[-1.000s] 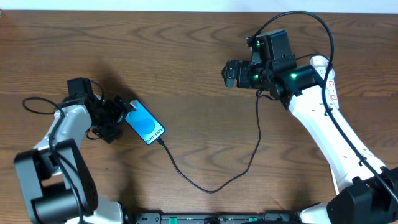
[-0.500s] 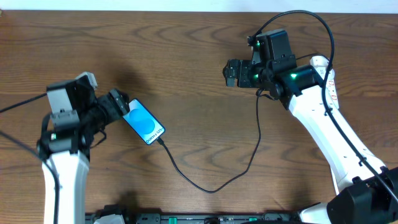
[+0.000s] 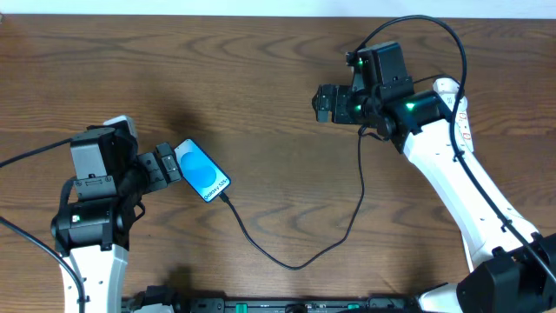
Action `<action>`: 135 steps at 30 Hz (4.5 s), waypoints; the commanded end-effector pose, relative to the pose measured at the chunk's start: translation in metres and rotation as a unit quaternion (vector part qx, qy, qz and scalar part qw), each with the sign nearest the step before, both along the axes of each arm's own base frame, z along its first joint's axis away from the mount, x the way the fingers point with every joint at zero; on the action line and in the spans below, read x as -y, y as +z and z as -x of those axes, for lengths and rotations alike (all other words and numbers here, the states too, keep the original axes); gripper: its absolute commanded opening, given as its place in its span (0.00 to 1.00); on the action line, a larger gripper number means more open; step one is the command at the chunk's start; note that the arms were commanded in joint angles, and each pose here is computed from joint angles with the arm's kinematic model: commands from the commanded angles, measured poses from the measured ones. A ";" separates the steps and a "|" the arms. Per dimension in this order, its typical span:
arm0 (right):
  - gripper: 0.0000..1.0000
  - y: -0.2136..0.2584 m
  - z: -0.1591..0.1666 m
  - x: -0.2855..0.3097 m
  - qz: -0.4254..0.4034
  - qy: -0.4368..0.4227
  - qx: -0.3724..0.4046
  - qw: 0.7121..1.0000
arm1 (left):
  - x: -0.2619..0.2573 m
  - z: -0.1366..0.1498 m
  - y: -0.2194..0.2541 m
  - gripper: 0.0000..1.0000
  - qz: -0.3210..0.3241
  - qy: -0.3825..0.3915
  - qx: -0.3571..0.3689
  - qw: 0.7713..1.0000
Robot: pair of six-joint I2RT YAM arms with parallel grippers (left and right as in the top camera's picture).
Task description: Plug charger to phone and switch on socket
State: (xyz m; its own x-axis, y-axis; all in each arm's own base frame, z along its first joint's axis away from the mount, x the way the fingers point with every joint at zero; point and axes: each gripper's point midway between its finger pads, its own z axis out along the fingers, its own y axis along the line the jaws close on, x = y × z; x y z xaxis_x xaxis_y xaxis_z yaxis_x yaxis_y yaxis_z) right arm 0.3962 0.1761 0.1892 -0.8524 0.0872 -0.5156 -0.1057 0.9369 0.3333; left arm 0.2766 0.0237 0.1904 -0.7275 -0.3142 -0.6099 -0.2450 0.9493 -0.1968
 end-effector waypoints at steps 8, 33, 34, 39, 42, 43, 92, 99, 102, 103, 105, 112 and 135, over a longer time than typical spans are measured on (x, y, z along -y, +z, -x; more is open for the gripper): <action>0.99 -0.007 0.017 0.010 0.028 0.001 -0.032 0.999 | -0.003 -0.002 -0.001 0.98 -0.013 -0.002 -0.006 1.000; 0.99 0.054 0.019 0.178 0.021 -0.042 -0.047 0.998 | -0.003 -0.002 -0.001 0.98 -0.013 -0.002 -0.006 1.000; 0.99 0.056 0.022 0.191 0.014 -0.050 -0.048 0.997 | -0.003 -0.002 -0.001 0.98 -0.013 -0.002 -0.006 1.000; 0.99 0.054 0.036 0.232 0.000 -0.070 -0.055 0.996 | -0.003 -0.002 -0.001 0.98 -0.013 -0.002 -0.006 1.000; 0.99 0.048 0.046 0.253 0.002 -0.086 -0.069 0.994 | -0.003 -0.001 -0.001 0.98 -0.013 -0.002 -0.006 1.000; 0.99 0.046 0.049 0.259 0.002 -0.088 -0.072 0.993 | -0.003 -0.002 -0.001 0.98 -0.013 -0.002 -0.006 1.000; 0.99 -0.022 -0.053 0.291 0.043 0.059 -0.079 0.994 | -0.003 -0.002 -0.001 0.98 -0.013 -0.002 -0.006 1.000; 0.99 -0.048 -0.055 0.291 0.025 0.054 -0.109 0.992 | -0.003 -0.002 -0.001 0.98 -0.013 -0.002 -0.006 1.000; 0.99 -0.064 -0.054 0.291 0.015 0.055 -0.128 0.990 | -0.003 -0.002 -0.001 0.98 -0.013 -0.002 -0.006 1.000; 0.99 -0.069 -0.054 0.290 0.010 0.056 -0.134 0.989 | -0.003 -0.002 -0.001 0.98 -0.013 -0.002 -0.006 1.000; 0.99 -0.076 -0.054 0.288 0.002 0.059 -0.140 0.988 | -0.003 -0.002 -0.001 0.98 -0.013 -0.002 -0.006 1.000; 0.99 -0.091 -0.059 0.287 -0.001 0.062 -0.147 0.987 | -0.003 -0.002 -0.001 0.98 -0.013 -0.002 -0.006 1.000; 0.99 -0.139 -0.057 0.284 -0.027 0.056 -0.195 0.979 | -0.003 -0.002 -0.001 0.98 -0.013 -0.002 -0.006 1.000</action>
State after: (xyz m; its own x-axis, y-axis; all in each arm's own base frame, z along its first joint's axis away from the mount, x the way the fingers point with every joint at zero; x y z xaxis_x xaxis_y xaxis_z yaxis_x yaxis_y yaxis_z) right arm 0.4474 -0.1126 0.0475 -0.9914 -0.0035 -0.1305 -0.0568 0.9115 0.4073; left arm 0.2773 0.0251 0.1868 -0.7349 -0.3153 -0.6004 -0.2525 0.9489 -0.1893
